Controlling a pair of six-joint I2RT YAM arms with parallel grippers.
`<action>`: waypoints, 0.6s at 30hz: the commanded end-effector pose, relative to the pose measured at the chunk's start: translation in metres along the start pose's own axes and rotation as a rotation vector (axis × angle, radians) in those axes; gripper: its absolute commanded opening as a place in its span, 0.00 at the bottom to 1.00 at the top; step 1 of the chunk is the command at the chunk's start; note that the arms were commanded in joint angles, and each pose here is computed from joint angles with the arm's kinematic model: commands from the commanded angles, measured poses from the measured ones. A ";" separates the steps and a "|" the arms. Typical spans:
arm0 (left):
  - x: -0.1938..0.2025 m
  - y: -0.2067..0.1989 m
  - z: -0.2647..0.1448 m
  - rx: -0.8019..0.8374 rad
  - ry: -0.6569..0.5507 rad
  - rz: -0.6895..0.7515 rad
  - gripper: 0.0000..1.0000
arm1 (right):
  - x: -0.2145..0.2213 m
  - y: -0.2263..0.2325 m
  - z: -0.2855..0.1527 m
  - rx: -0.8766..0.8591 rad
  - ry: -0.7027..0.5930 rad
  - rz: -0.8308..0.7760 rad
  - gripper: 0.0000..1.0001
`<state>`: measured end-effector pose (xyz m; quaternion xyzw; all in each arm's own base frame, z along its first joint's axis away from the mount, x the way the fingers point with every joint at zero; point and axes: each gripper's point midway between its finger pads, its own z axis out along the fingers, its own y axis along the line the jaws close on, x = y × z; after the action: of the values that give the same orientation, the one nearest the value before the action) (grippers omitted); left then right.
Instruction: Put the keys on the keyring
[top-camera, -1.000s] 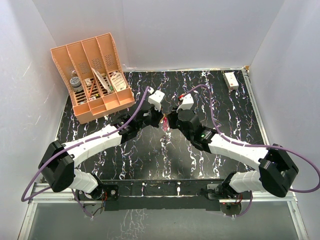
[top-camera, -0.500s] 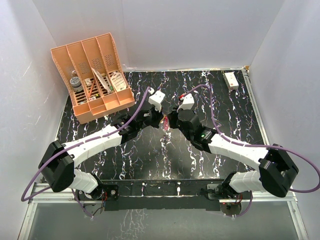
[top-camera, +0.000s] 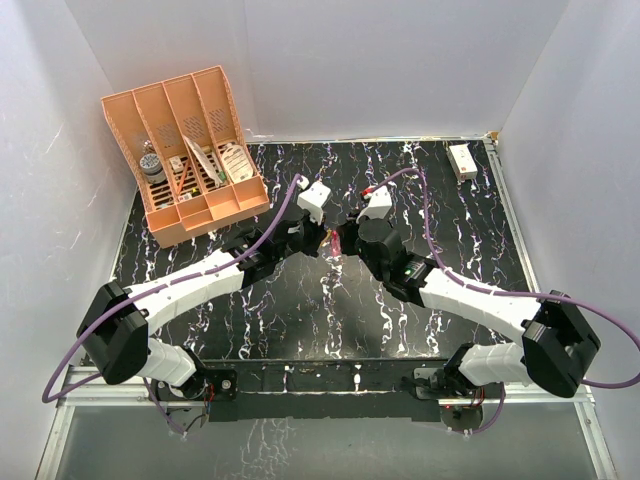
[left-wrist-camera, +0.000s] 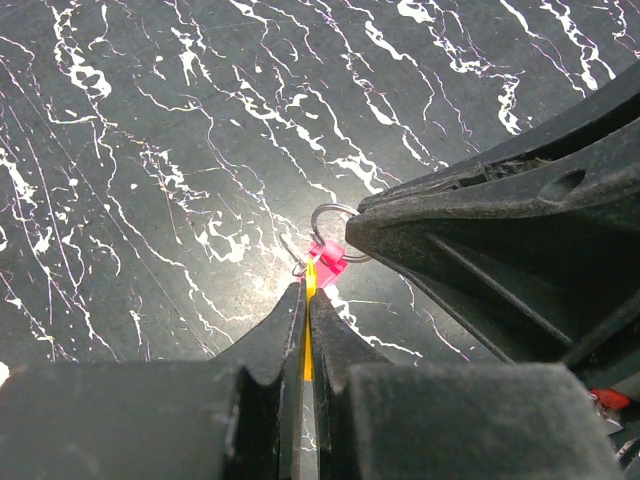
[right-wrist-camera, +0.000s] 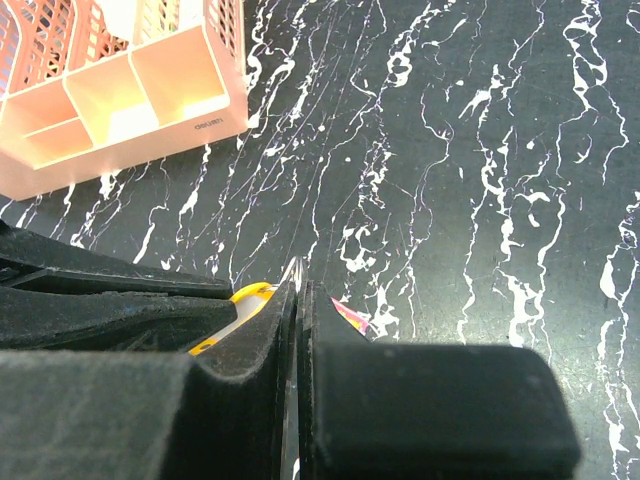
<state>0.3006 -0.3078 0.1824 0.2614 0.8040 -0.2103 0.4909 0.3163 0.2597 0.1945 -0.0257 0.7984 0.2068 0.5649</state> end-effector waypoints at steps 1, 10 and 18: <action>-0.009 -0.006 -0.005 0.017 -0.028 -0.001 0.00 | -0.043 0.014 -0.007 -0.034 -0.131 0.073 0.00; 0.004 -0.009 -0.002 0.032 -0.006 -0.012 0.00 | -0.053 0.009 -0.022 -0.075 -0.234 0.090 0.00; 0.000 -0.012 -0.001 0.043 -0.033 -0.023 0.00 | -0.059 0.007 -0.031 -0.112 -0.305 0.083 0.00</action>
<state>0.2953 -0.3137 0.1781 0.2604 0.8006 -0.2252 0.4904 0.3064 0.2462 0.2149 -0.0119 0.7500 0.2420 0.6155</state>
